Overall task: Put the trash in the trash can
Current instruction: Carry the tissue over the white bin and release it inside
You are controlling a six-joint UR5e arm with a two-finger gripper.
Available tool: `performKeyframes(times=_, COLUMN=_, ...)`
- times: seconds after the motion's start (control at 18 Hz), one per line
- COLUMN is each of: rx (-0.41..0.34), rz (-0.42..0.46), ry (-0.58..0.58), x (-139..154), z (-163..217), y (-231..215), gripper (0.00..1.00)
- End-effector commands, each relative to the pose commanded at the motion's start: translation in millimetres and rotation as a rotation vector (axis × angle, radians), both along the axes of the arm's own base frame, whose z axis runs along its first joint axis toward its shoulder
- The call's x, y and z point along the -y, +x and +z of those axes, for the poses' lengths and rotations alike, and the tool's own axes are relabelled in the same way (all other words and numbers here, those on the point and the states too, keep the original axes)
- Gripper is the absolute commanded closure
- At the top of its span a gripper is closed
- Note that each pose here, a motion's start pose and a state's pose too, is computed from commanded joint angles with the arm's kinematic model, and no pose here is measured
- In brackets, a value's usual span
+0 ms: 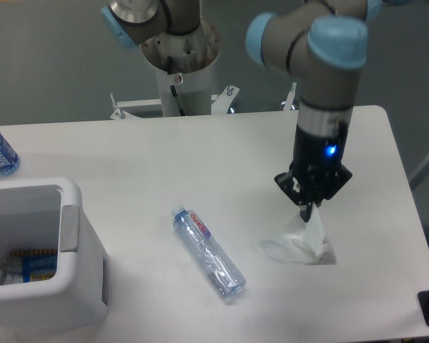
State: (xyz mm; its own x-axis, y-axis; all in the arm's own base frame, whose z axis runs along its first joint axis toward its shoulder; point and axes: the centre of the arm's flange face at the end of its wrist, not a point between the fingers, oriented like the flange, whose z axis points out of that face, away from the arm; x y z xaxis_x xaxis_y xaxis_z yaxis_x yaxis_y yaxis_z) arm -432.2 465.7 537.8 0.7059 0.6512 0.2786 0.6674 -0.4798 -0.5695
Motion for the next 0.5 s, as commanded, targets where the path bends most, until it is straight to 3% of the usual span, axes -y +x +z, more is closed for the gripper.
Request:
performKeyframes(times=0.28, rx=-0.005, rz=-0.091, ry=0.041, x=-38, z=32, y=89, gripper=1.00)
performKeyframes(times=0.5, rx=0.002, rz=-0.308, ry=0.030, x=-102, z=25, y=202, gripper=1.00)
